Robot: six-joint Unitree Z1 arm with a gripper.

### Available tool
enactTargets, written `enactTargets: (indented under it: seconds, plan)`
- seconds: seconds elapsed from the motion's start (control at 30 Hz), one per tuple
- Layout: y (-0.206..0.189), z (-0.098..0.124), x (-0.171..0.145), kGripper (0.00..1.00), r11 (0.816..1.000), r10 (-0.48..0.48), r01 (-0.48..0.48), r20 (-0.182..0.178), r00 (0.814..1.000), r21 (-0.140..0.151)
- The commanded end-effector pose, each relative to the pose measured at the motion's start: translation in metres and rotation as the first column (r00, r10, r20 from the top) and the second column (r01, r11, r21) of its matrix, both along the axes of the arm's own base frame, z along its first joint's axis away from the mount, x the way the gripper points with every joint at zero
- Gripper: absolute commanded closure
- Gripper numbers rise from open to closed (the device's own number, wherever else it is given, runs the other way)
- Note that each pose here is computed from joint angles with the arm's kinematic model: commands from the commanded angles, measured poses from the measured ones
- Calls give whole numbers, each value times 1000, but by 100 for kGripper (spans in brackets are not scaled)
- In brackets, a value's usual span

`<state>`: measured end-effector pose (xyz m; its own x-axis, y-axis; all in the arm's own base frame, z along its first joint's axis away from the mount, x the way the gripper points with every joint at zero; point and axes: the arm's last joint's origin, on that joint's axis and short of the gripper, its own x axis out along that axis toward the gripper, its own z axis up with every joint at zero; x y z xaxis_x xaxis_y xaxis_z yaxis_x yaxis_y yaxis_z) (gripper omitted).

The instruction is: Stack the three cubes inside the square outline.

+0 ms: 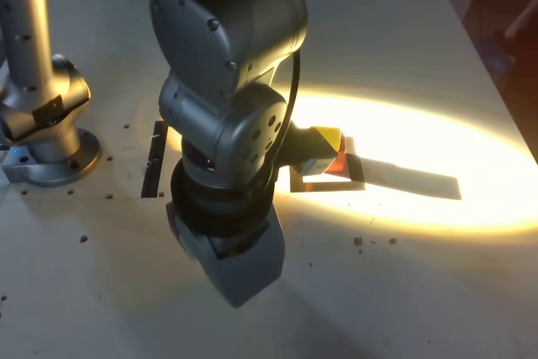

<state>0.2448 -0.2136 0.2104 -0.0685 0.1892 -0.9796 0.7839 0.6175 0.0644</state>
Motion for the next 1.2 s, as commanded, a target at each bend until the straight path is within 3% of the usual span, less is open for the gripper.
enactTargets:
  seconds: [0.0, 0.13, 0.27, 0.4, 0.5, 0.63, 0.9, 1.0, 1.17]
  plan:
    - [1, 1, 1, 76, 1000, -3, 3, -2, 1000, 14]
    - [4, 27, 6, 76, 999, 0, -1, 20, 1000, 48]
    - [15, 79, 24, 76, 998, 25, -28, 42, 999, 64]
    - [37, 125, 50, 76, 995, 87, -90, 77, 993, 32]
    - [63, 145, 69, 76, 984, 177, -177, 105, 979, -8]
    - [106, 153, 89, 76, 942, 337, -333, 120, 934, -49]
    - [178, 152, 112, 76, 813, 582, -577, 127, 803, -74]
    - [192, 148, 116, 76, 775, 632, -628, 116, 766, -71]
    - [198, 132, 117, 75, 733, 679, -679, 82, 729, -36]
